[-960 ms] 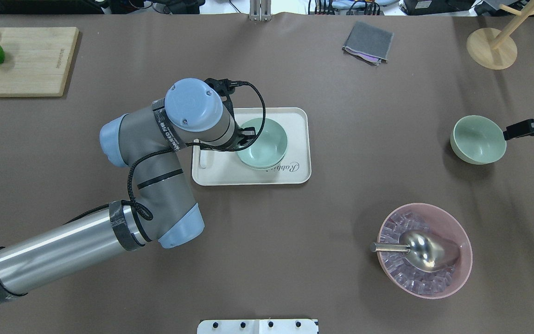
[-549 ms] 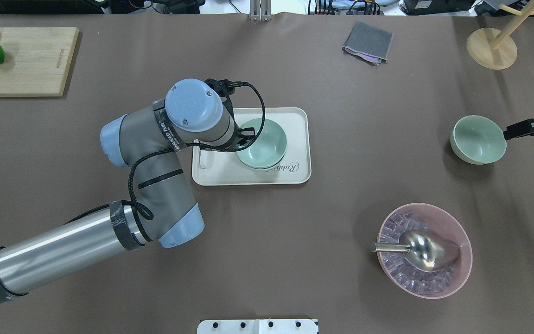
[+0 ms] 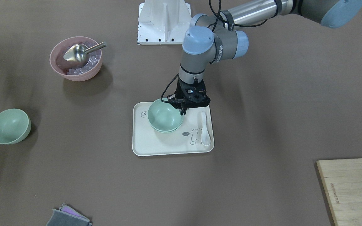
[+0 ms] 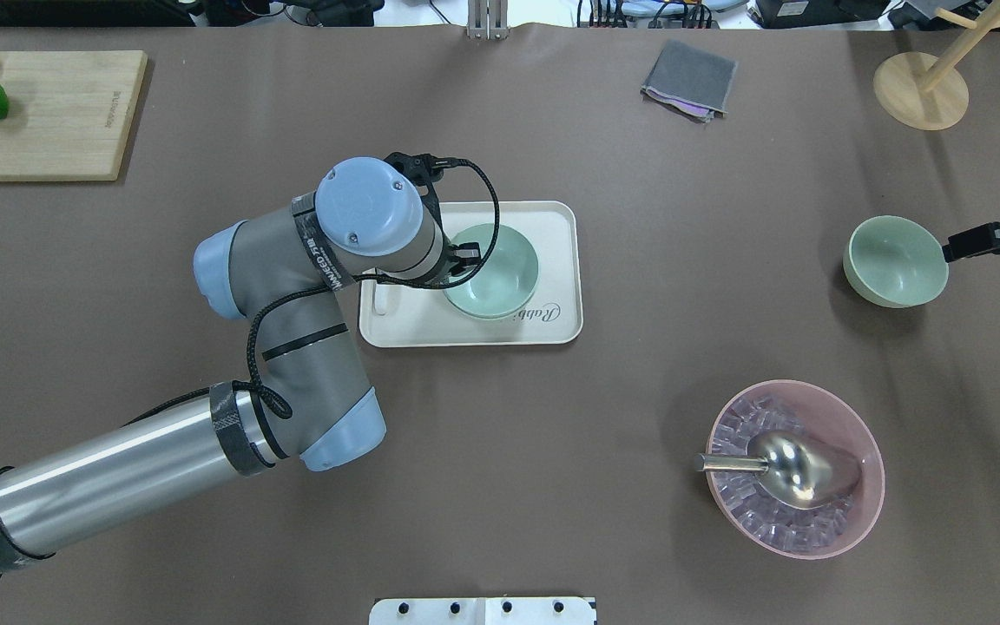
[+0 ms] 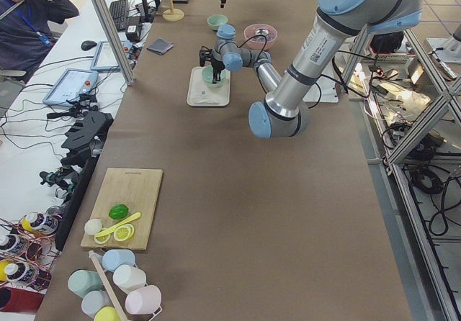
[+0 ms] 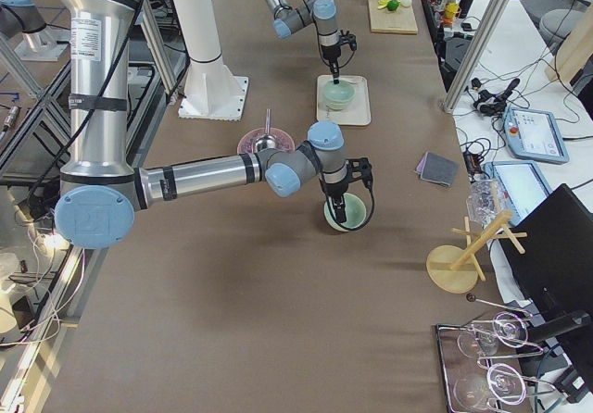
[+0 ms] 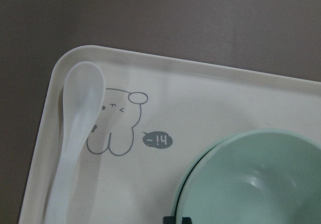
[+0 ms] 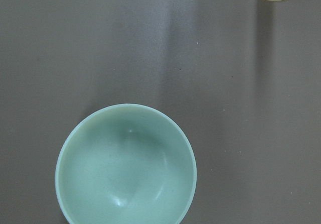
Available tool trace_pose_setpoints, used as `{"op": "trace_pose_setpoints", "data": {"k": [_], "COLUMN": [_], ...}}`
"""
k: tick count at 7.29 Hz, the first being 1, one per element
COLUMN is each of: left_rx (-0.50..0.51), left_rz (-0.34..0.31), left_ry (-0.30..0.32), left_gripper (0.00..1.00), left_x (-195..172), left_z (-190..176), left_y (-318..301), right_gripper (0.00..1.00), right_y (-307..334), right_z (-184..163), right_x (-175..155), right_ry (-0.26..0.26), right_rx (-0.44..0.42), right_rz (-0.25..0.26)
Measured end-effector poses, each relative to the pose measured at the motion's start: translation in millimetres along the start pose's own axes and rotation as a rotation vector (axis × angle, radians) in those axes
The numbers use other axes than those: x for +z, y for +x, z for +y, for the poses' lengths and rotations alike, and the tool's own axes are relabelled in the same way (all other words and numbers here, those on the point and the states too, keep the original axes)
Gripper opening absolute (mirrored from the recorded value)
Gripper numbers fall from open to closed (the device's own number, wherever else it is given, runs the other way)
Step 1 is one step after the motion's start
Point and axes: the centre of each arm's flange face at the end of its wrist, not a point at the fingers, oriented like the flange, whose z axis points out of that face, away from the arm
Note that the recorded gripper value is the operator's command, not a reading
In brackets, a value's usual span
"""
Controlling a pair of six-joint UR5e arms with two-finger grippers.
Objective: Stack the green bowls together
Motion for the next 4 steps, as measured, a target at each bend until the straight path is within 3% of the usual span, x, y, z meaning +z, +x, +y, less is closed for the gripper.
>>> {"op": "trace_pose_setpoints", "data": {"k": [1,3,4], "left_rx": [0.002,0.007,0.010], "left_rz": [0.001,0.007,0.011], "left_ry": [0.001,0.001,0.001], "left_gripper": [0.13,0.80,0.98], "left_x": [0.2,-1.4,-3.1], "left_z": [0.3,0.9,0.9], "left_y": [0.2,0.9,1.3], "right_gripper": [1.00,1.00,1.00], "right_y": [0.2,0.1,0.0], "right_z": [0.2,0.3,0.0], "right_x": [0.3,0.8,0.6], "right_ry": [-0.001,-0.002,-0.001], "right_rx": [0.000,0.000,0.000], "right_rz": [0.000,0.000,0.000]}}
